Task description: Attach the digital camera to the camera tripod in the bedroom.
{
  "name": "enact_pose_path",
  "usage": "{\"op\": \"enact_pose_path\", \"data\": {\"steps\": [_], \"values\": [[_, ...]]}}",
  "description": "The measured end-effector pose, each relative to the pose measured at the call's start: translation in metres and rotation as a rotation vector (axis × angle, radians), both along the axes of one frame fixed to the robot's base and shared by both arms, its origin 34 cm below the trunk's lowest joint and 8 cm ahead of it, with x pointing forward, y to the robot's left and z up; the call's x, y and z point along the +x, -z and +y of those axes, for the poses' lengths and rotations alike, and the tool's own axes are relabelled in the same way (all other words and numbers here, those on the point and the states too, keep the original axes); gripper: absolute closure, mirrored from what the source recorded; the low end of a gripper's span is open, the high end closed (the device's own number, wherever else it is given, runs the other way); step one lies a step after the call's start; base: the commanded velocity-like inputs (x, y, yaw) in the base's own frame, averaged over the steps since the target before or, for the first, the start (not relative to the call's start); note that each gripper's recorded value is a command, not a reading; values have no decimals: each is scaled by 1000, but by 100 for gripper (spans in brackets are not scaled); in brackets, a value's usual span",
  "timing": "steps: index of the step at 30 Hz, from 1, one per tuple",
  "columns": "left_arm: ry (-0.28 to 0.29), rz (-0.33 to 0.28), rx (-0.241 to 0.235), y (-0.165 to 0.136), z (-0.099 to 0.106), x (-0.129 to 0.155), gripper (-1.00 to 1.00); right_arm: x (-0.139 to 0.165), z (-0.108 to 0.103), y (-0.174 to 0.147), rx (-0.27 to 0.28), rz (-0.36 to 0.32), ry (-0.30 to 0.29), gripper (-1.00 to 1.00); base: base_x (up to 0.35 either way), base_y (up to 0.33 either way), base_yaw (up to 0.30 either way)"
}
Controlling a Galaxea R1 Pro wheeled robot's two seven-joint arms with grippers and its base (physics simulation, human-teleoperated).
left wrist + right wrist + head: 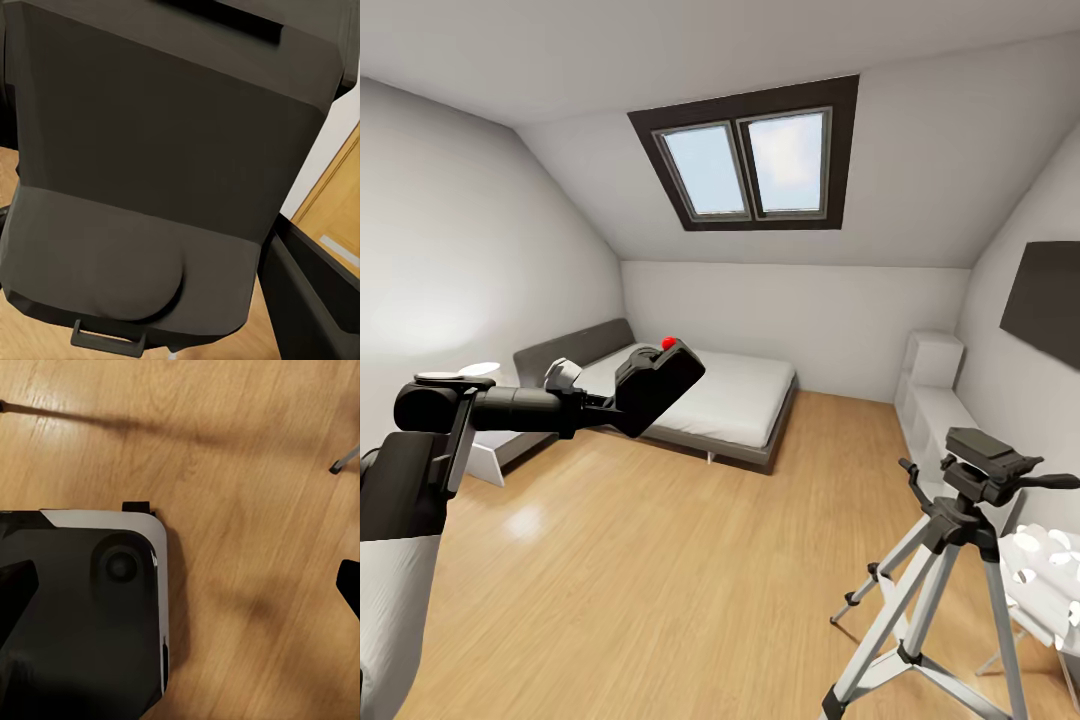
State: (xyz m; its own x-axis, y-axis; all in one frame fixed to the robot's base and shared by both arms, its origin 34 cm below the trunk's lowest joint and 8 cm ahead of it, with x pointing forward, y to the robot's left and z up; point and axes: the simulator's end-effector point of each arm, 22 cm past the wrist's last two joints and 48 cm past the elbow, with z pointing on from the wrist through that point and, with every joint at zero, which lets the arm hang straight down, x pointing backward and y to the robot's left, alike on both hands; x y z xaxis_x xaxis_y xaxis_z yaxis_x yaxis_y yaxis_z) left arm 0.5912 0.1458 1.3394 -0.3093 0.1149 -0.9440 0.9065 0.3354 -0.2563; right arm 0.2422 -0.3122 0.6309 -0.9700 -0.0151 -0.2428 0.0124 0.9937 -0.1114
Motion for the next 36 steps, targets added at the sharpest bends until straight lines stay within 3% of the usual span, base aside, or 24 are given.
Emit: {"op": "enact_pose_path", "data": {"steps": [22,36], "values": [[0,0,0,0,0,0,100,0,0,0,-1,-1,0,-100,0,-261,0],[-14,0,11,1,7,1,100,0,0,0,0,0,0,-100,0,-42,0]]}}
